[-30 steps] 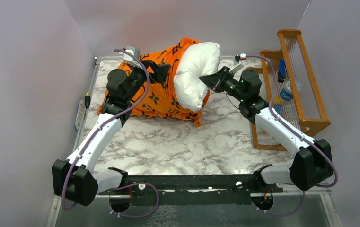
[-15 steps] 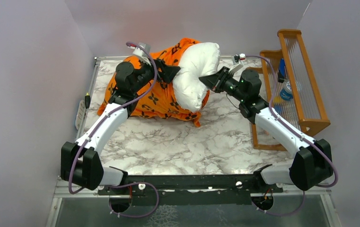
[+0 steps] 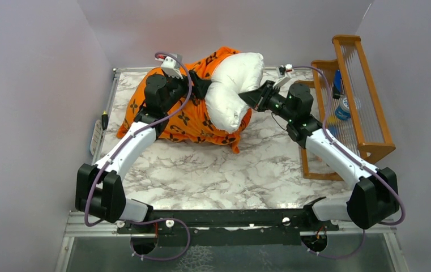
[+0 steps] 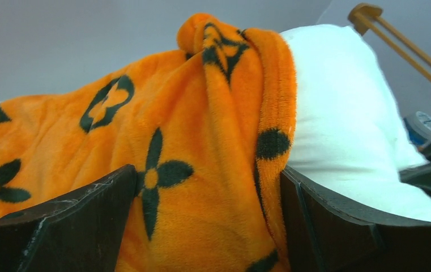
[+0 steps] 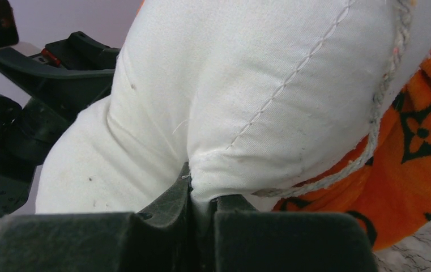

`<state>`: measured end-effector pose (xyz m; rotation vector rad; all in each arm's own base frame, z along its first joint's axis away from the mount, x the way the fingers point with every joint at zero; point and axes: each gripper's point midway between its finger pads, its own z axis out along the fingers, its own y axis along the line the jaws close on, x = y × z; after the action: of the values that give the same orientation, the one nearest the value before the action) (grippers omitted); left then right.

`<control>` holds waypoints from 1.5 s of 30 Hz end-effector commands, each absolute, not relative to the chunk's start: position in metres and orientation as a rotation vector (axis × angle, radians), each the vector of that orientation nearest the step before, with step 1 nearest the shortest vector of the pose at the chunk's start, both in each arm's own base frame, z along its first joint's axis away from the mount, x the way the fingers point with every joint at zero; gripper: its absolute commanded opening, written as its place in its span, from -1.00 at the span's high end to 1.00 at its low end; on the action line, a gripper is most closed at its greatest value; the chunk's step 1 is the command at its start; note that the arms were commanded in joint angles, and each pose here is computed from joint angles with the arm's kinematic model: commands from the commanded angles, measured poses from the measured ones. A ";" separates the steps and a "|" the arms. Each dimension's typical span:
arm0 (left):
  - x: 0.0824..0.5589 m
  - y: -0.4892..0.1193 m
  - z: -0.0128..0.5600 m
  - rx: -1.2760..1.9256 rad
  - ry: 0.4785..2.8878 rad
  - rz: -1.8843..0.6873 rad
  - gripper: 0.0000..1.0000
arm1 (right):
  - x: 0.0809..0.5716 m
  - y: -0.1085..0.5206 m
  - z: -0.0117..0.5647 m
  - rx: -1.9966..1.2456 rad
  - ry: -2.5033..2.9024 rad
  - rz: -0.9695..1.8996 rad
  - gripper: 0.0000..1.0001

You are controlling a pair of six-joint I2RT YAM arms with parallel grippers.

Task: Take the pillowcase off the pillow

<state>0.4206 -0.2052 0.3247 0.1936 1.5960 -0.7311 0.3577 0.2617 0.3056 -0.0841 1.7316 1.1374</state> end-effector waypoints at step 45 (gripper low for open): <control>0.397 -0.058 0.099 -0.141 2.052 -0.009 -0.76 | 0.274 0.109 0.521 -0.122 1.178 0.946 0.99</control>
<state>0.4197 -0.1506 0.2076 -0.0162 1.7287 -0.4211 0.3172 0.1322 0.3857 0.0297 1.6282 1.1046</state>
